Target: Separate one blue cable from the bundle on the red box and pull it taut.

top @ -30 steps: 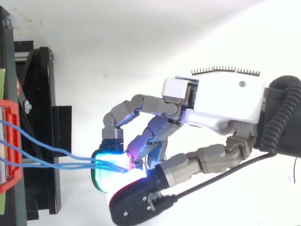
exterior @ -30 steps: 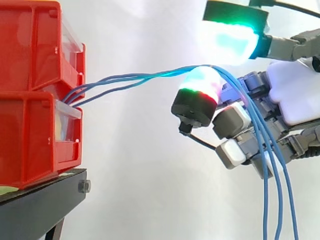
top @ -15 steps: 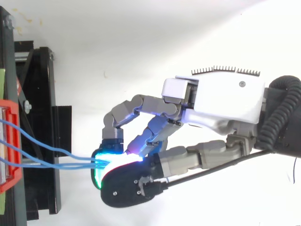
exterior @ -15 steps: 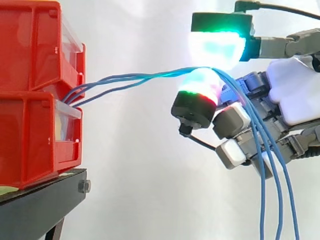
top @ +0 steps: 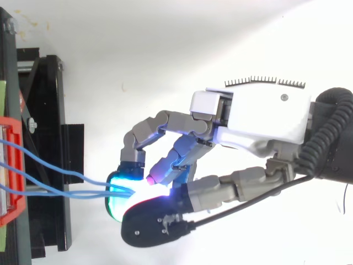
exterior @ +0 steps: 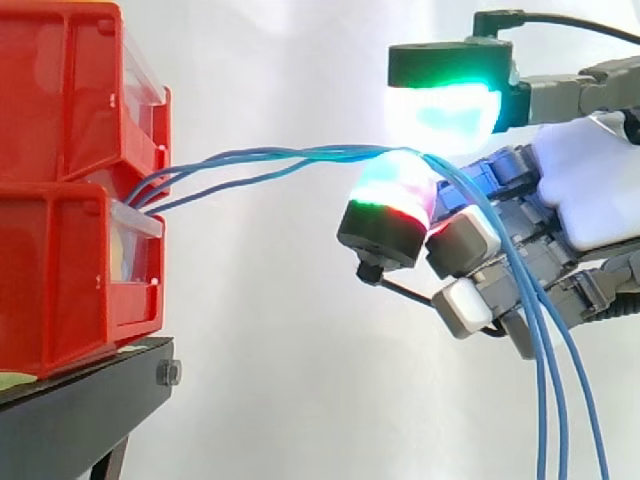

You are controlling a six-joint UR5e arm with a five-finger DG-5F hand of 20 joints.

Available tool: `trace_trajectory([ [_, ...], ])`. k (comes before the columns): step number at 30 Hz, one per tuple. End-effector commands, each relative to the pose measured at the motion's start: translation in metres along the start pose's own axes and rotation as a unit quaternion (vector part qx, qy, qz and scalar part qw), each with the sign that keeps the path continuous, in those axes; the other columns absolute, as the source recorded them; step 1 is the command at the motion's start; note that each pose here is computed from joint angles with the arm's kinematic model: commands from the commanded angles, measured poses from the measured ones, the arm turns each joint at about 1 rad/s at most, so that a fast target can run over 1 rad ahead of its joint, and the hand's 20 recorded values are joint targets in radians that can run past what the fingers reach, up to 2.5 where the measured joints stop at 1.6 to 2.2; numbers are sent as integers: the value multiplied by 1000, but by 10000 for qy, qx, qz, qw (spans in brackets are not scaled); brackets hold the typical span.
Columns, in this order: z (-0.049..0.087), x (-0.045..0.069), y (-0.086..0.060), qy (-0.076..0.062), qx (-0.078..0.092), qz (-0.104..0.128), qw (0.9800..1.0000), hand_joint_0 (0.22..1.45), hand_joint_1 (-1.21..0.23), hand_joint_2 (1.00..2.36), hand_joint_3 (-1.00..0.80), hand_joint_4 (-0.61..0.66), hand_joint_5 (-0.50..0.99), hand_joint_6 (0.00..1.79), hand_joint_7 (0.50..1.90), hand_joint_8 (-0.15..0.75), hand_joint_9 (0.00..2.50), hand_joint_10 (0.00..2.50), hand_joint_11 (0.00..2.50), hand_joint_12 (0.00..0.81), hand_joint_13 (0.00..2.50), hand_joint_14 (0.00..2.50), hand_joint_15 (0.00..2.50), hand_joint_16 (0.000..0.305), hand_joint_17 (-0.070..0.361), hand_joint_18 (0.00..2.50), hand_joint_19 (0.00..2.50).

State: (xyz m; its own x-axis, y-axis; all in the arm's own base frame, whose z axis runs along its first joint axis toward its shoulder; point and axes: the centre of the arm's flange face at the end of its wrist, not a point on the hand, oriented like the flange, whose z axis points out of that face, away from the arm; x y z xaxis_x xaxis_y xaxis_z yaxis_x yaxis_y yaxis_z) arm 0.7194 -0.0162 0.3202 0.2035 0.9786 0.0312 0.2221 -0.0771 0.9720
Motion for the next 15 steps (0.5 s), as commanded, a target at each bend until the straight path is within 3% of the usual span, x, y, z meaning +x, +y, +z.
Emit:
trace_trajectory([
  [1,0,0,0,-1,-1,1,10000,683,-822,1014,-256,84,-186,810,964,315,887,20,1033,379,845,20,634,49,111,798,724],
  [7,0,0,-1,-2,6,-2,10000,694,-898,1009,-378,89,-190,834,963,311,877,20,1044,370,844,18,633,48,108,803,711],
  [8,0,0,0,-1,-1,1,10000,677,-904,1002,-470,91,-189,838,970,310,879,20,1050,372,843,20,642,48,108,804,712],
  [10,0,0,0,-1,-1,1,10000,605,-844,1000,-500,101,-184,840,978,314,890,19,1053,372,844,20,653,48,108,801,726],
  [12,0,0,0,-1,-1,1,10000,512,-693,1000,-500,137,-173,831,1012,347,915,20,1031,400,856,17,648,53,119,821,730],
  [15,0,0,0,-1,-1,1,10000,494,-580,1000,-500,147,-165,819,1032,359,933,17,1025,412,860,18,643,55,124,823,742],
])
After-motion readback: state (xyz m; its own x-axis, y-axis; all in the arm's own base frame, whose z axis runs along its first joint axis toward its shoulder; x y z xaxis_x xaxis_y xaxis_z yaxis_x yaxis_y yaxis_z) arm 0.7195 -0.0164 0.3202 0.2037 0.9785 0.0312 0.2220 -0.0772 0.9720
